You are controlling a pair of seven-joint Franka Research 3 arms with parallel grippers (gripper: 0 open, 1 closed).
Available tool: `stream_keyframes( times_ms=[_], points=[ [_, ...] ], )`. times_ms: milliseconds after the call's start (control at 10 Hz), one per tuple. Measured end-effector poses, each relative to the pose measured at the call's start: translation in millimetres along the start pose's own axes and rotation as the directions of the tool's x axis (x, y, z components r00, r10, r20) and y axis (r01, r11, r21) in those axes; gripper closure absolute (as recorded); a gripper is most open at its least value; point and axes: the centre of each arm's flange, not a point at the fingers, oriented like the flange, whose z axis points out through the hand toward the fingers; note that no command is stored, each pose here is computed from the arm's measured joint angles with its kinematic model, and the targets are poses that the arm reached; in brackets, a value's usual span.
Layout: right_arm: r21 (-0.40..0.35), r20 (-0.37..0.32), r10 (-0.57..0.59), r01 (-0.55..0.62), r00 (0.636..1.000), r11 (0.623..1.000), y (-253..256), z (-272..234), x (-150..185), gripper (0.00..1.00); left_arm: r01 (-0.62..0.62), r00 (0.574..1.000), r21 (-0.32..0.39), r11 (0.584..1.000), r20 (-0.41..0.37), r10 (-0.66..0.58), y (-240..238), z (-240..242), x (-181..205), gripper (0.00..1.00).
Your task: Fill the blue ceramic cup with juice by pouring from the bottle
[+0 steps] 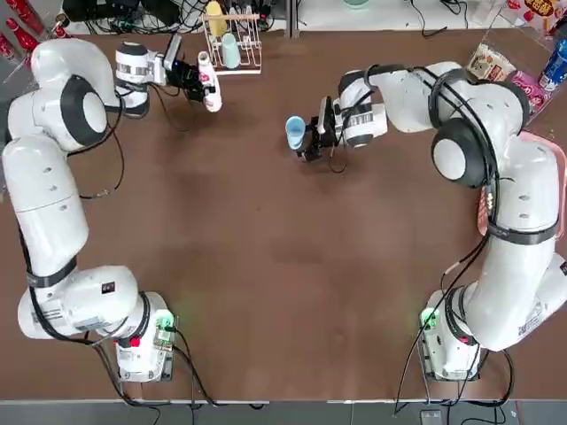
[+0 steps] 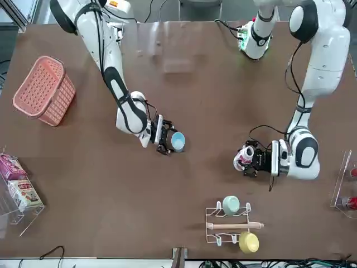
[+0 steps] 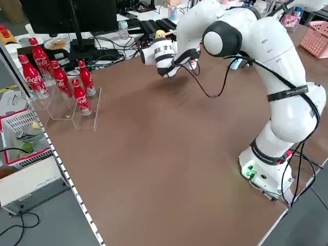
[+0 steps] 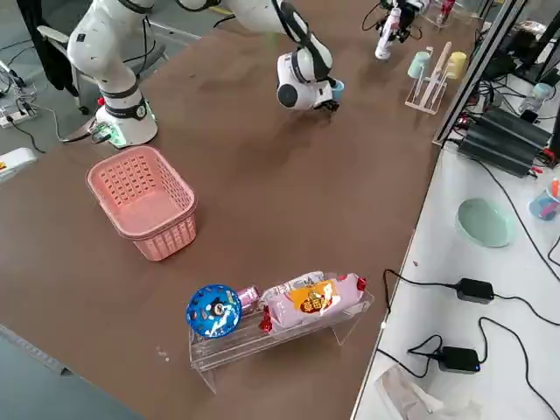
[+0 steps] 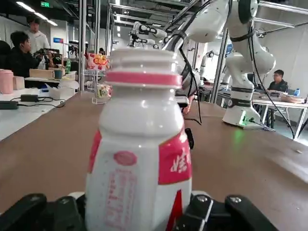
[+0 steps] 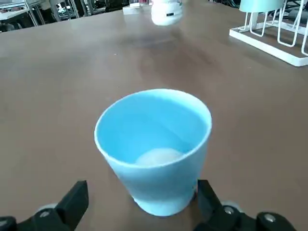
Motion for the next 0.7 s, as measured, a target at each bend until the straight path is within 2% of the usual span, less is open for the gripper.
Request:
stream_keyframes(
  times_ms=[400, 700],
  points=[
    [0.0, -0.005, 0.008, -0.008, 1.0, 1.0, -4, 3, 1, 0.0, -0.007, 0.994, 0.054, 0.999, 0.106, 0.002, -4, 23, 48, 0.56],
    [0.002, -0.005, 0.012, -0.012, 1.0, 1.0, -4, 4, -1, 0.0, -0.004, 0.983, 0.097, 0.995, 0.185, -0.014, -1, 49, 52, 0.56]
  ],
)
